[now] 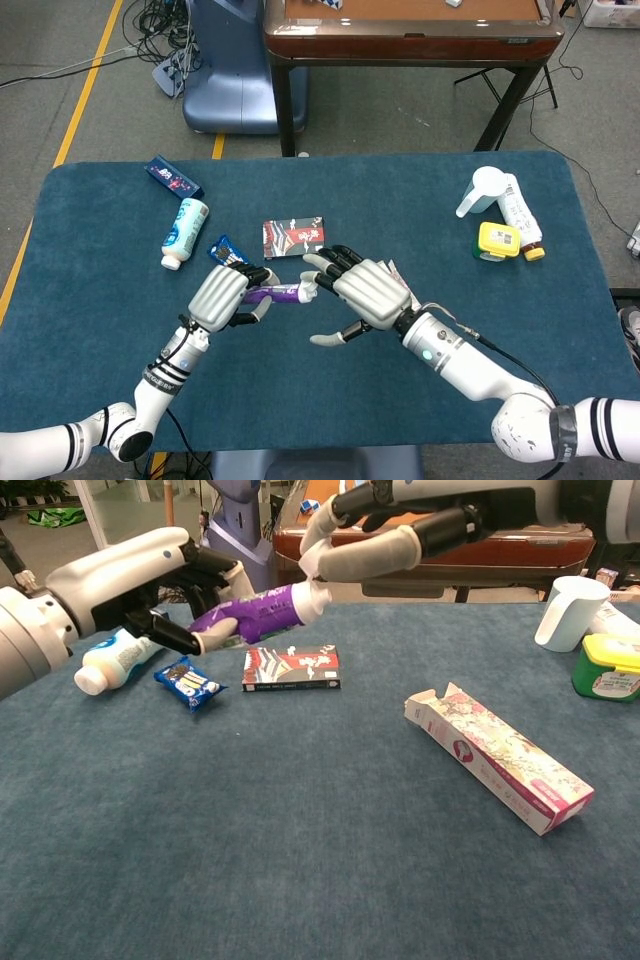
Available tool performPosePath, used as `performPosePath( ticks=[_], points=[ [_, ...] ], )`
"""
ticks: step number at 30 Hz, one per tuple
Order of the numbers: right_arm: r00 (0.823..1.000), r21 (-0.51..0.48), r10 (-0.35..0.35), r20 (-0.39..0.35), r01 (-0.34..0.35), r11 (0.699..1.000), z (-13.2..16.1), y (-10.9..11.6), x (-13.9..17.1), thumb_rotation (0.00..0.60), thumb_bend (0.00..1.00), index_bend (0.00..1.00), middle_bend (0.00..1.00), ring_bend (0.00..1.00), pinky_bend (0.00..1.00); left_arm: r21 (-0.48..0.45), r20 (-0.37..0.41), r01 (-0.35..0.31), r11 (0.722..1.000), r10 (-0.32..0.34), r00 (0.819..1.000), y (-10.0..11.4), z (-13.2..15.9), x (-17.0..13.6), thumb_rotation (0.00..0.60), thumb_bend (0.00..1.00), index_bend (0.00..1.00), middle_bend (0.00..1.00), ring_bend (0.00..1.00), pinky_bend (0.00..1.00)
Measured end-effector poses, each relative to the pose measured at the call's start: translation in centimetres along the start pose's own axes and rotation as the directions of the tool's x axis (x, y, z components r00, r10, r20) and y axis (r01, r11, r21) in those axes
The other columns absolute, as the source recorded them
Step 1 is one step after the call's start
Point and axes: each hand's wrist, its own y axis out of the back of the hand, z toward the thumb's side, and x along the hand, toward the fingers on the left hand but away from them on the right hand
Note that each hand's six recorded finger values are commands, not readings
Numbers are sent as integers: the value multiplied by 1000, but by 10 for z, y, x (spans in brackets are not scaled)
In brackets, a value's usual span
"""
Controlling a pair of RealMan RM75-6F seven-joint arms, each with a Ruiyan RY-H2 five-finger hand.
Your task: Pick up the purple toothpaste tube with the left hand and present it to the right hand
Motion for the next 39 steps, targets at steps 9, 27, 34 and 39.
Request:
performPosePath(
  ticks=[9,27,34,39],
  points=[
    [1000,-10,22,7,-22,1000,-5,-8,6,131,163,174,66,0,0,-27,-15,8,1000,-9,1000,-1,-5,0,600,454,575,696,472,426],
    [1000,-47,-13,-19,12,999,1,-8,7,130,164,174,65,0,0,-200,-59,2,980,-14,998,8,-10,-2,600,454,575,698,476,457],
    [991,-70,-123,-57,119,990,11,15,5,130,131,81,19,0,0,-367,-58,-15,930,-7,998,11,-2,-6,600,454,577,699,476,459],
    [984,-70,-156,-89,150,986,23,22,-1,127,101,8,0,0,0,-409,-64,-20,912,-7,998,11,0,-7,600,454,577,699,477,462]
  ],
)
